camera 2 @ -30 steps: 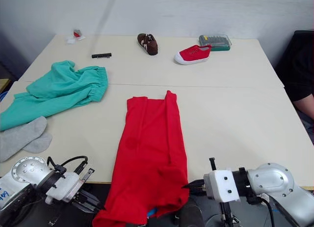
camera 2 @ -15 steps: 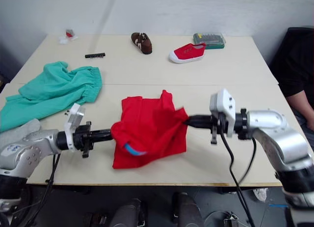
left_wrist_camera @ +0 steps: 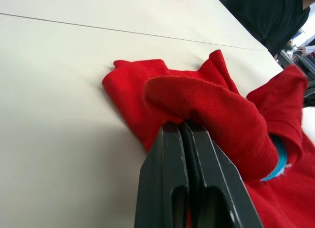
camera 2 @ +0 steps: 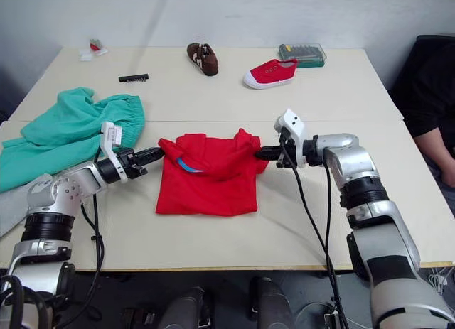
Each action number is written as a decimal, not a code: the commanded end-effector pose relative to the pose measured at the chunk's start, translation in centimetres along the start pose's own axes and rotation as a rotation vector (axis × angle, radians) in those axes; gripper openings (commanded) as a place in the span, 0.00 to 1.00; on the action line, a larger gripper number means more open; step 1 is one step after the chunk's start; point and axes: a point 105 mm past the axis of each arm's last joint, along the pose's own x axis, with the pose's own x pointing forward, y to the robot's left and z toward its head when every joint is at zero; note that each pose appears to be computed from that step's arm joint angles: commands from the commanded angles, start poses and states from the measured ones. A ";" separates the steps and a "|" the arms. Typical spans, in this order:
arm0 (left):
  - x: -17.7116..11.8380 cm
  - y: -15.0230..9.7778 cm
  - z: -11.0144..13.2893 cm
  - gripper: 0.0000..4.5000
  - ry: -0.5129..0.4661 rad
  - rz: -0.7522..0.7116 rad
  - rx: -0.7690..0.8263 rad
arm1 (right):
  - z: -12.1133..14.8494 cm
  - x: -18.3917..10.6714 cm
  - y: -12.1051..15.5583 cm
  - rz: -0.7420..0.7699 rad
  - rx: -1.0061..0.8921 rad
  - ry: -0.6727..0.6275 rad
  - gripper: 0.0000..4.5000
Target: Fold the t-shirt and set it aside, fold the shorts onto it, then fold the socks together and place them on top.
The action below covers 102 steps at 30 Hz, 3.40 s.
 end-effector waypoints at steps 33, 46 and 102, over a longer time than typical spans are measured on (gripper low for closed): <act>2.5 4.9 -0.1 0.20 0.008 0.211 -0.016 | -1.9 0.3 -5.5 -0.368 0.043 0.064 0.21; -3.1 -3.3 2.3 0.99 0.152 -0.168 0.539 | 0.3 -4.0 4.5 -0.140 -0.477 0.083 0.51; -10.3 -7.7 -10.7 0.56 0.432 -0.531 0.356 | -5.4 -5.5 14.9 0.044 -0.322 0.032 0.63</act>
